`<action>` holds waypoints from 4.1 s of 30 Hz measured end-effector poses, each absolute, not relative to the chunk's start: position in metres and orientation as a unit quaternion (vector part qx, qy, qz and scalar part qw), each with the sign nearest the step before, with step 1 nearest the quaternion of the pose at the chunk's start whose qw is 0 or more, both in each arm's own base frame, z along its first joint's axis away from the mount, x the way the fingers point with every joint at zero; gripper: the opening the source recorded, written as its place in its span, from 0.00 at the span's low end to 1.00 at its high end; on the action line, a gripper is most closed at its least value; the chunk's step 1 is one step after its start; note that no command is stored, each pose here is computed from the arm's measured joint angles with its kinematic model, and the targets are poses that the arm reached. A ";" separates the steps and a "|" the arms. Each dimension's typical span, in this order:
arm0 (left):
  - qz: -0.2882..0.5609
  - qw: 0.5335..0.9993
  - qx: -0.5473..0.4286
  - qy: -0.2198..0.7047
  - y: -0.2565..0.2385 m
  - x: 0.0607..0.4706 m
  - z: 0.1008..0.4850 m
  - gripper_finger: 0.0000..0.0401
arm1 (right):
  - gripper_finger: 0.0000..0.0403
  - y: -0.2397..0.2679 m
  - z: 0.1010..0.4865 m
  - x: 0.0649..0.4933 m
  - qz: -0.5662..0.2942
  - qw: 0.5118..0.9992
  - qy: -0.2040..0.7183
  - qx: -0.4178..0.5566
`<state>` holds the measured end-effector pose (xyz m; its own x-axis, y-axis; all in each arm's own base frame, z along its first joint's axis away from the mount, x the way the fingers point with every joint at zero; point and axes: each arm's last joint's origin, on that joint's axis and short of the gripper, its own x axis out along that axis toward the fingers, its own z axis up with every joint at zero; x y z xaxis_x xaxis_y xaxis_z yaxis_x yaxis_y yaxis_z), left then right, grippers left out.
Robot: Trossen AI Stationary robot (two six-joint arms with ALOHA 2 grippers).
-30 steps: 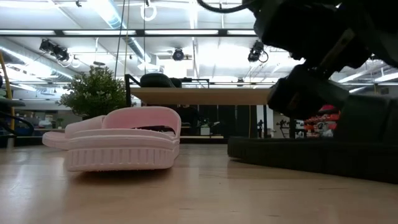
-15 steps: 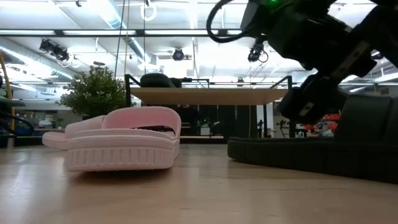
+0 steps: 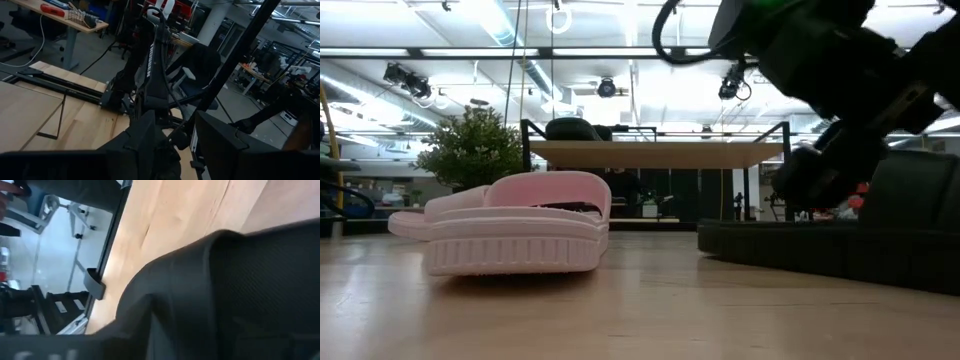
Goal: Pick and place slides into the shelf
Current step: Put the black slide on the shelf
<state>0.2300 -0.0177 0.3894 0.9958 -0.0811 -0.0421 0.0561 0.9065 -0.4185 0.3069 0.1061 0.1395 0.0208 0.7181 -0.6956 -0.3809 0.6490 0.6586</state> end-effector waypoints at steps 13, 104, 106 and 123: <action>-0.034 0.977 -0.208 0.033 -0.018 0.230 0.389 0.36 | 0.06 0.095 0.168 0.305 0.328 0.709 0.582 0.225; 0.314 0.924 -0.178 -0.126 0.063 0.225 0.404 0.65 | 0.03 -0.078 0.389 0.380 -0.199 0.731 -0.326 0.566; 0.320 0.918 -0.191 -0.132 0.067 0.226 0.403 0.65 | 0.03 -0.077 0.389 0.381 -0.190 0.736 -0.318 0.567; 0.339 0.898 -0.249 -0.132 0.083 0.240 0.389 0.31 | 0.07 -0.074 0.385 0.383 -0.189 0.757 -0.284 0.558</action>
<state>0.2403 0.0831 0.3891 0.7355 0.6741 0.0683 -0.5426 0.6464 -0.5365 0.3831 -0.0740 0.3847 0.7673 -0.6025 0.2196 -0.0318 0.3062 0.9514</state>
